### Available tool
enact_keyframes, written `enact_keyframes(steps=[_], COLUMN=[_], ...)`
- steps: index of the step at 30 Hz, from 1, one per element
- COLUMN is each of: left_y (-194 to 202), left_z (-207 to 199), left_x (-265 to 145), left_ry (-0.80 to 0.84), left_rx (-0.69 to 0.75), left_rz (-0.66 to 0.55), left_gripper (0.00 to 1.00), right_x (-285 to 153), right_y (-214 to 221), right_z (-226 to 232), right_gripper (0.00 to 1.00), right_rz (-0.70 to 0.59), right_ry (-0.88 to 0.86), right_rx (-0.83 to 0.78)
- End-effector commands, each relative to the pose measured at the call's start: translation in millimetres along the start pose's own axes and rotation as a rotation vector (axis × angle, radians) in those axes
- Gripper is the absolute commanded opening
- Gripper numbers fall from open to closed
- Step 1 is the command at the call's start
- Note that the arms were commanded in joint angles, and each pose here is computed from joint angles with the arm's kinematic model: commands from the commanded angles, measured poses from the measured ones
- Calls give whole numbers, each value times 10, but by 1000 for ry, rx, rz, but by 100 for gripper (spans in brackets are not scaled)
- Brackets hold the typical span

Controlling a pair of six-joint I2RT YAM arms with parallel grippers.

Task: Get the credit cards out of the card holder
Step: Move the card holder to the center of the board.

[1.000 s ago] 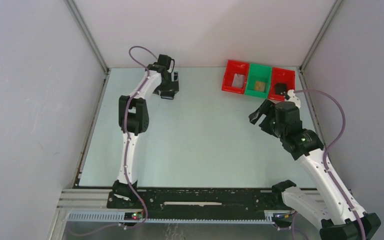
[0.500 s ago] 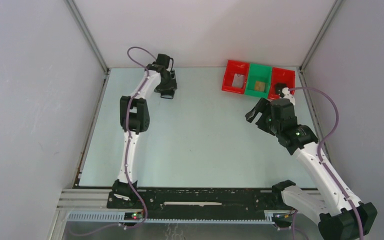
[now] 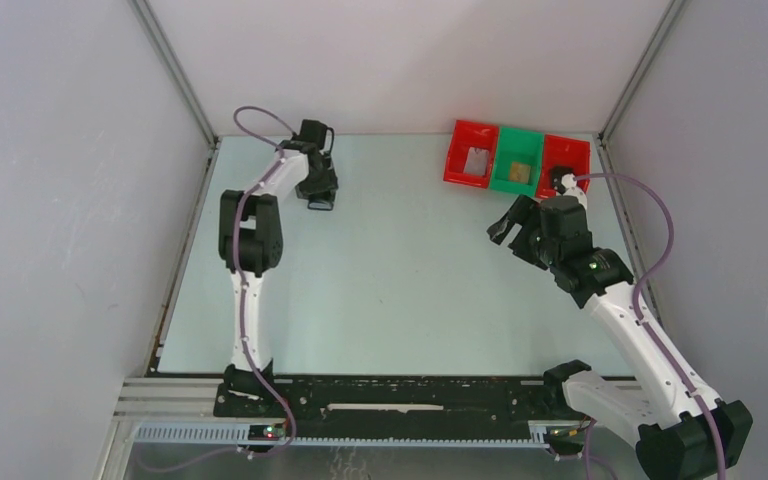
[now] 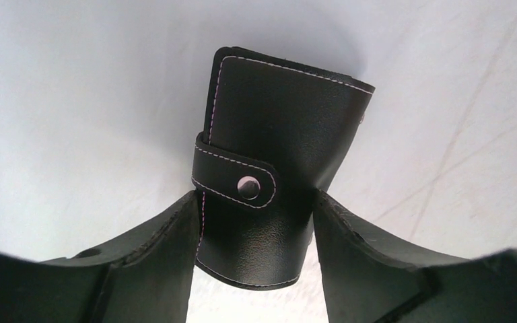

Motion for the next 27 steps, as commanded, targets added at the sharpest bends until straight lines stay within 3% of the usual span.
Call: enact_keyframes(steps=[1,8,16,23,27], left_y=[152,955,1851,2407,2536], left_z=[278,416,101,-389,-727], left_x=[-444,-778,-1112,-1609,-1973], left_ry=[-53,-34,44,267,450], left_rx=[-107,-238,-130,-48,35], left_rz=[-46,27,175,205,251], left_gripper=[61,64,66,71,80], right_x=[-12,-23,11,99,117], right_y=[-21,67,241,397,444], right_z=[52,62,76,78,85], right_gripper=[89,89,89,88,88], right_rz=[-17,-4,21,69,79], right_ry=[-25,-39,-63,-66,-54], right_rx=[14,8,9,-10,-17])
Point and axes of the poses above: each gripper's point midway between its finger pads, its own x axis out along the fingers, its own z axis along the line the jaws close on, y = z × x, the point moved 6 cm from there along -x, back along the fingers, and after that the axes turned 4 degrees about x, right-handed, at the moved point
